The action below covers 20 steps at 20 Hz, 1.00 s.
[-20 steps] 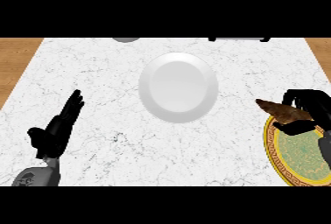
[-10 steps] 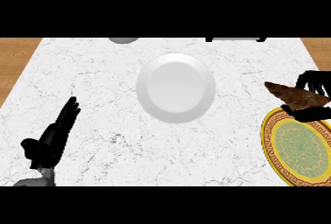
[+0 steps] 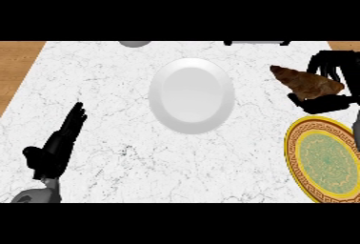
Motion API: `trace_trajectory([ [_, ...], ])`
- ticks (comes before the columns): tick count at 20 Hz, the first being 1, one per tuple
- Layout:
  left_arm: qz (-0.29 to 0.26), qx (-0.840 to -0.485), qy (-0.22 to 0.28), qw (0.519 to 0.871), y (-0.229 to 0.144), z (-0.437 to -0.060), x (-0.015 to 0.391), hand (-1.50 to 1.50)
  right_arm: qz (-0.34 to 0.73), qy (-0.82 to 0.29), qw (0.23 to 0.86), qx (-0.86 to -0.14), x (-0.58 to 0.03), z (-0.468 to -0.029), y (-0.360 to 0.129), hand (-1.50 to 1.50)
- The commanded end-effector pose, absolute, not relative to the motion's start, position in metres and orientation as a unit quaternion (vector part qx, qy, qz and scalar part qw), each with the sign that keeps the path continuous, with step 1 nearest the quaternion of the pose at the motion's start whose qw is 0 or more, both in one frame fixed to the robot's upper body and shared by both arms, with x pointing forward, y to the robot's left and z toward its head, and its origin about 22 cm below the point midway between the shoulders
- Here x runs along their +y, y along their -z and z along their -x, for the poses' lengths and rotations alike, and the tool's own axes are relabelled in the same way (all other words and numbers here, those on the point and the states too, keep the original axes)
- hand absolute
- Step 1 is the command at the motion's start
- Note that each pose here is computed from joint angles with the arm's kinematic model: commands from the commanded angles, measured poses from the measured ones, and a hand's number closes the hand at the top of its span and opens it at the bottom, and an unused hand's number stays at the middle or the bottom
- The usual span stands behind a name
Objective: Pick the croissant from the plate and place it in the plate
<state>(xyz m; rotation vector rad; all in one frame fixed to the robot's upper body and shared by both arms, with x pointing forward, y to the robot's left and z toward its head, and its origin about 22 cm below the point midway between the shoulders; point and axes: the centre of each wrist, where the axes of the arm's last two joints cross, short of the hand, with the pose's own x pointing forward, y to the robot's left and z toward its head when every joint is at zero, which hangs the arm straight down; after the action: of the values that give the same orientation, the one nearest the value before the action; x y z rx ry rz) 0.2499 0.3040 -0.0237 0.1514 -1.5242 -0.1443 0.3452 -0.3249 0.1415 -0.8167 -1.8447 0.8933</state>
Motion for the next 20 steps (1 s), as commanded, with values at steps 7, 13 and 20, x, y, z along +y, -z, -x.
trace_trajectory([
  [7,-0.066,-0.682,0.068,0.725,0.024,-0.264,0.297,0.00,0.277,-0.393,0.454,-0.750,-0.220,-0.373,-0.130,1.50],
  [13,-0.067,-0.688,0.064,0.720,0.028,-0.256,0.290,0.00,0.244,-0.405,0.465,-0.749,-0.165,-0.388,-0.106,1.50],
  [20,-0.060,-0.686,0.070,0.722,0.022,-0.262,0.303,0.00,0.239,-0.425,0.473,-0.734,-0.105,-0.416,-0.101,1.50],
])
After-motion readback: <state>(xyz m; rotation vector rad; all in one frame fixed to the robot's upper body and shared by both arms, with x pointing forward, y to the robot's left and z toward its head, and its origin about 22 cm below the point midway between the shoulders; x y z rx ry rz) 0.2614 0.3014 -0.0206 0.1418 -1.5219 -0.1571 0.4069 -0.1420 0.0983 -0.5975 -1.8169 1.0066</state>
